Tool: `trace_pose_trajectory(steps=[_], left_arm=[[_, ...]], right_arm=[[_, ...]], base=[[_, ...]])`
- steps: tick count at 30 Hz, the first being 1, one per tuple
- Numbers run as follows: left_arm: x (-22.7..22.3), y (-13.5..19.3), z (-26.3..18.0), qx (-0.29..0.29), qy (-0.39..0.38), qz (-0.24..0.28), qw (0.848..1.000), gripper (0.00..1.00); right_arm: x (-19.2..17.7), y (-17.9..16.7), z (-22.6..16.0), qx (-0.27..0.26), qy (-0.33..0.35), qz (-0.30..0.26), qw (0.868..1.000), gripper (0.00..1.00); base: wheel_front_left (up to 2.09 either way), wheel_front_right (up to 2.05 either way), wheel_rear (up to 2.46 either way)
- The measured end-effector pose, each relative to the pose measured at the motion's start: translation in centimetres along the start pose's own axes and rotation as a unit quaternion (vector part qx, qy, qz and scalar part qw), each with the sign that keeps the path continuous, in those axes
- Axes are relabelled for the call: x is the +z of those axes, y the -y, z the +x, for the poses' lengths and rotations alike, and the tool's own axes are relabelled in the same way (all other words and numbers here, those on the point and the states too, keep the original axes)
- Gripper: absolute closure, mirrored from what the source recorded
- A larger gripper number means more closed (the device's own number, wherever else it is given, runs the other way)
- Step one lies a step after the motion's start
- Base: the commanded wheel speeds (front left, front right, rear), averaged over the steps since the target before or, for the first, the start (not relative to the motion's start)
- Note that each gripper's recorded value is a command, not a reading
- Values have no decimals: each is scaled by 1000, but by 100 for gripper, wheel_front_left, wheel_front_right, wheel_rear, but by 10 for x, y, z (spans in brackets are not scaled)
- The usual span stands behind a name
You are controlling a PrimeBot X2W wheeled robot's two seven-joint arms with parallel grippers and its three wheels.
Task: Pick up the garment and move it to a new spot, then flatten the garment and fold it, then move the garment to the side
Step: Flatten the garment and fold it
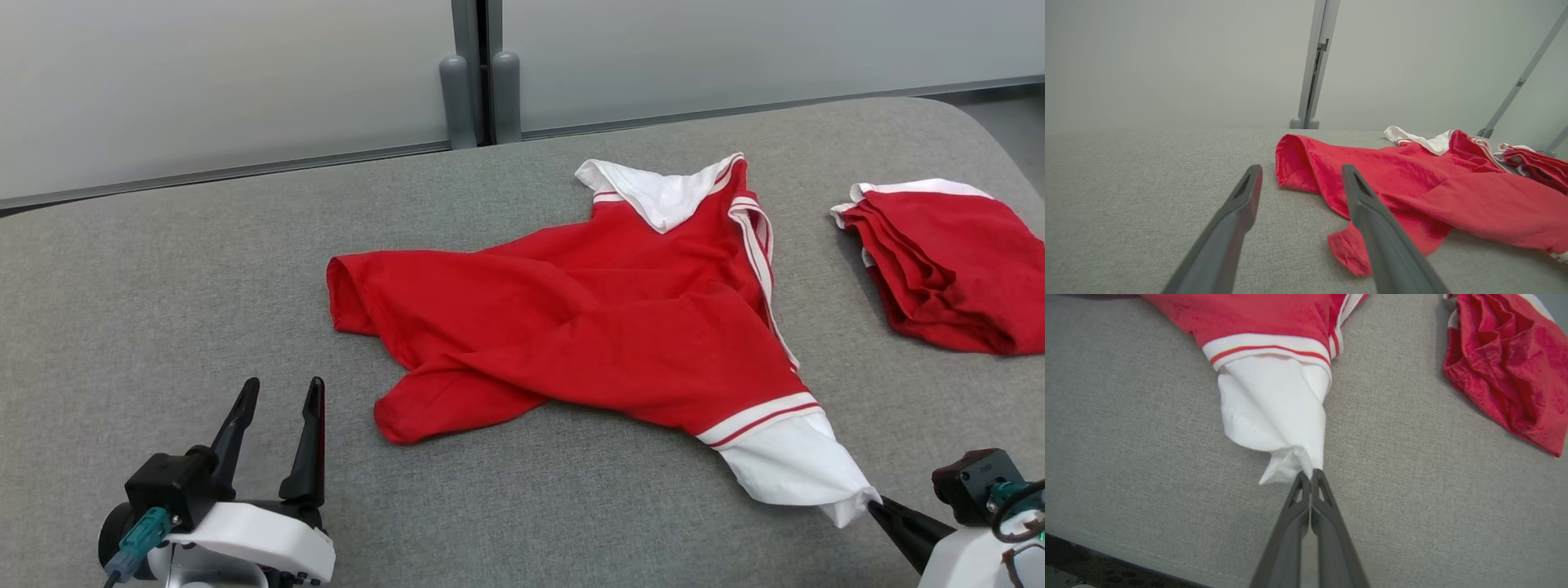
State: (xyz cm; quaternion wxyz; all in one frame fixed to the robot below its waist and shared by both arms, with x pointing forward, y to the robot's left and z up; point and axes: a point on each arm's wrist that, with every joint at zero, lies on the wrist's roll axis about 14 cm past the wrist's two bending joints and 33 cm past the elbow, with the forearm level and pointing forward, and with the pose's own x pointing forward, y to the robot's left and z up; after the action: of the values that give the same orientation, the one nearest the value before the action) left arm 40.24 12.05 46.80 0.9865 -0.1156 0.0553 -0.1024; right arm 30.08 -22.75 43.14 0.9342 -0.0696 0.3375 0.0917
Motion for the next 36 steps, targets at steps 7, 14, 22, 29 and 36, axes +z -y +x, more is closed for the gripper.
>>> trace_pose_trajectory(steps=[7, 14, 22, 29, 36], left_arm=[[-4, -10, -5, 14, -9, 1, 1000, 0], [-6, -19, -9, 29, -12, -2, 1000, 0], [2, -21, -16, 34, -3, -5, 999, 0], [2, -12, -16, 21, -17, -9, 1000, 0], [-23, 7, -11, -17, -93, -43, 995, 0]], right_arm=[[-23, 5, -4, 9, -69, 6, 998, 100], [-23, 7, 1, 2, -80, 19, 997, 0], [2, 10, -18, -6, -28, 35, 999, 0], [87, 23, -38, -37, 176, 48, 983, 0], [123, 11, -22, -33, 292, 87, 952, 0]], base=[[0, 0, 0], [0, 0, 0], [0, 0, 0], [0, 0, 0], [0, 0, 0]])
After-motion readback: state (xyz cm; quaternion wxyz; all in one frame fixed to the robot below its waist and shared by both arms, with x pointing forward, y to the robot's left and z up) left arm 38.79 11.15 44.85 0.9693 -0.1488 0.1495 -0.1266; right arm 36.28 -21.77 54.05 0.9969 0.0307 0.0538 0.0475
